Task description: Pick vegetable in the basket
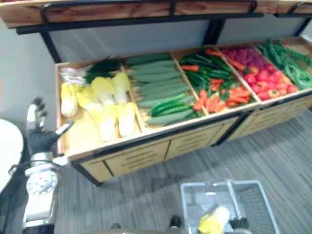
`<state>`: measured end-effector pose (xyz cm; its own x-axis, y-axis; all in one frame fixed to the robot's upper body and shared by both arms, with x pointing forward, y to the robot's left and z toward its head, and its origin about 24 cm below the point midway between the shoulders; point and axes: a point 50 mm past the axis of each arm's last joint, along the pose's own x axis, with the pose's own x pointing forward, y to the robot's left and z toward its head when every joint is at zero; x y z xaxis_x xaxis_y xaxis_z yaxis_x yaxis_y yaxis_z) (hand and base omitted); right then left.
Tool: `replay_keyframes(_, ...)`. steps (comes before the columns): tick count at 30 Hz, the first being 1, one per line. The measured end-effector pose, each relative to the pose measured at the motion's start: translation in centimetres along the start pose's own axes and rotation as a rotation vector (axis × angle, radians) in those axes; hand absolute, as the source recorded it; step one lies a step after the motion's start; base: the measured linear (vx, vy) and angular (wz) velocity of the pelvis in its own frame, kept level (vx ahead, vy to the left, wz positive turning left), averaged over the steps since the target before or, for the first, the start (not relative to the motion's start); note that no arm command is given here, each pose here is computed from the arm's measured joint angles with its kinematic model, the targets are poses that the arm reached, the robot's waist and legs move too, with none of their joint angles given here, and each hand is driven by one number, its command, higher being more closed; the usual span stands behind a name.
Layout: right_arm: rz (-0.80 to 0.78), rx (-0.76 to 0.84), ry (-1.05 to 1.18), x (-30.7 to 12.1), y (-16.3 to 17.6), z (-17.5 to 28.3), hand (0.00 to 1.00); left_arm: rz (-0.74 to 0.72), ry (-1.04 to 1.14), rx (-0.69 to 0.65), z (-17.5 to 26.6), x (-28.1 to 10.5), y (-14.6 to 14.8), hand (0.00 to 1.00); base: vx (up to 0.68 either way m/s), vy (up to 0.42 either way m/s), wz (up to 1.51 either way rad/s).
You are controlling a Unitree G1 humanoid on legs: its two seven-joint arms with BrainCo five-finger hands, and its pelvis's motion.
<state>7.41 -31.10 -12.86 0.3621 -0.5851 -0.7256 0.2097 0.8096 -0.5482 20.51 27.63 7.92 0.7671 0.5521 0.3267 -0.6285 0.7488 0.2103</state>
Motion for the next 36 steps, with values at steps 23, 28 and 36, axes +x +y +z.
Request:
replay_keyframes(23, 0.094, -0.042, 0.056, -1.2, 4.3, -1.6, 1.00, 0.036, 1.427, 0.507, -18.6, -22.9, 8.9, 0.00, 0.01, -0.004, -0.02)
replay_keyframes(28, 0.127, -0.076, 0.046, -0.9, 4.3, -1.2, 1.00, -0.074, 1.452, 0.312, -18.9, -23.0, 6.7, 0.00, 0.02, -0.010, -0.14)
replay_keyframes(36, 0.163, -0.049, 0.041, -0.8, 4.5, -0.8, 1.00, -0.301, 1.420, 0.254, -18.6, -23.4, 2.2, 0.00, 0.00, 0.005, -0.27)
